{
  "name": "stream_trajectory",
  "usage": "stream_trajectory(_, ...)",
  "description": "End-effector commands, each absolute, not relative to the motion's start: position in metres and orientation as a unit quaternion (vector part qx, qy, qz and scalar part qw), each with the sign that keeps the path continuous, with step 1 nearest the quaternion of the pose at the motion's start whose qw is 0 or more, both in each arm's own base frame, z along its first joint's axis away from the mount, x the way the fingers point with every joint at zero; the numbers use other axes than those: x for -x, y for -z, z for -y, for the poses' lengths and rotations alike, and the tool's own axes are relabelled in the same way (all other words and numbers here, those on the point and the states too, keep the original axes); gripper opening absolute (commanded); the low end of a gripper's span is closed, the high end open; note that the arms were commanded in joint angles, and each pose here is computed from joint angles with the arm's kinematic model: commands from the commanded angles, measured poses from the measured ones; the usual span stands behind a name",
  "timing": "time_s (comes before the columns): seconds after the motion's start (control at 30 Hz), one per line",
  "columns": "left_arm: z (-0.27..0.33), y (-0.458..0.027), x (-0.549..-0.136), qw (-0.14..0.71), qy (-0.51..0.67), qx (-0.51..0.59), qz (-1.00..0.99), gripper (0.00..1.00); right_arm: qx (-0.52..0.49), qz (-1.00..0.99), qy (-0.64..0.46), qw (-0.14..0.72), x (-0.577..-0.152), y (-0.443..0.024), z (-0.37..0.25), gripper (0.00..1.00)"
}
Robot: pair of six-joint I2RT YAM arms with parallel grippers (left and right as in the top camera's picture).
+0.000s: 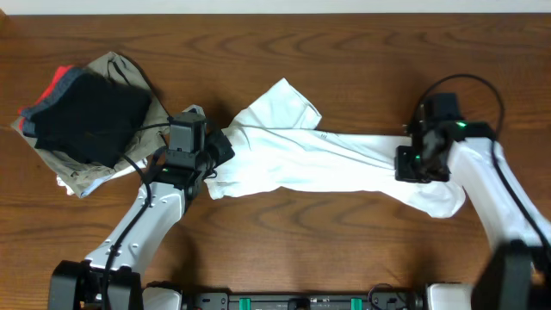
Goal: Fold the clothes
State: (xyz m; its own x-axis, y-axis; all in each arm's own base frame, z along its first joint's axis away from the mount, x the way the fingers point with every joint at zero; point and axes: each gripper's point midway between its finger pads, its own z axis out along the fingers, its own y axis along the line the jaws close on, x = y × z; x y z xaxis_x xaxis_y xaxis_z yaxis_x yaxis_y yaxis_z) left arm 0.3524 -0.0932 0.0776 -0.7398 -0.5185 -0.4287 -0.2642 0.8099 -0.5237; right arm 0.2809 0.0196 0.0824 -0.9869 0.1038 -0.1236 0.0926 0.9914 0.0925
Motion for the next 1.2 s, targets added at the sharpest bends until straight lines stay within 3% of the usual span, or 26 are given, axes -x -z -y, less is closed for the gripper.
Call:
stream_trajectory(0.0, 0.094, -0.086, -0.356, 0.299, 0.225, 0.204, -0.905, 0.06, -0.052, -0.984, -0.053, 0.159, -0.291, -0.145, -0.021, 0.01)
stream_trajectory(0.17, 0.095, -0.086, -0.356, 0.299, 0.225, 0.204, -0.905, 0.06, -0.058, -0.973, -0.055, 0.215, -0.294, -0.172, -0.016, 0.02)
stream_trajectory(0.53, 0.094, -0.081, -0.351, 0.286, 0.219, 0.206, -0.91, 0.06, -0.111, -0.986, -0.004, 0.127, -0.345, -0.07, 0.03, 0.01)
stream_trajectory(0.77, 0.094, -0.081, -0.351, 0.287, 0.219, 0.206, -0.91, 0.06, -0.135, -0.977, 0.01, 0.165, -0.37, -0.066, 0.048, 0.24)
stream_trajectory(1.0, 0.094, -0.081, -0.351, 0.286, 0.219, 0.206, -0.91, 0.06, -0.13, -0.983, -0.019, 0.129, -0.337, -0.09, 0.034, 0.25)
stream_trajectory(1.17, 0.094, -0.081, -0.351, 0.286, 0.219, 0.206, -0.91, 0.06, -0.04, -0.989, -0.114, 0.08, -0.307, -0.097, -0.009, 0.25)
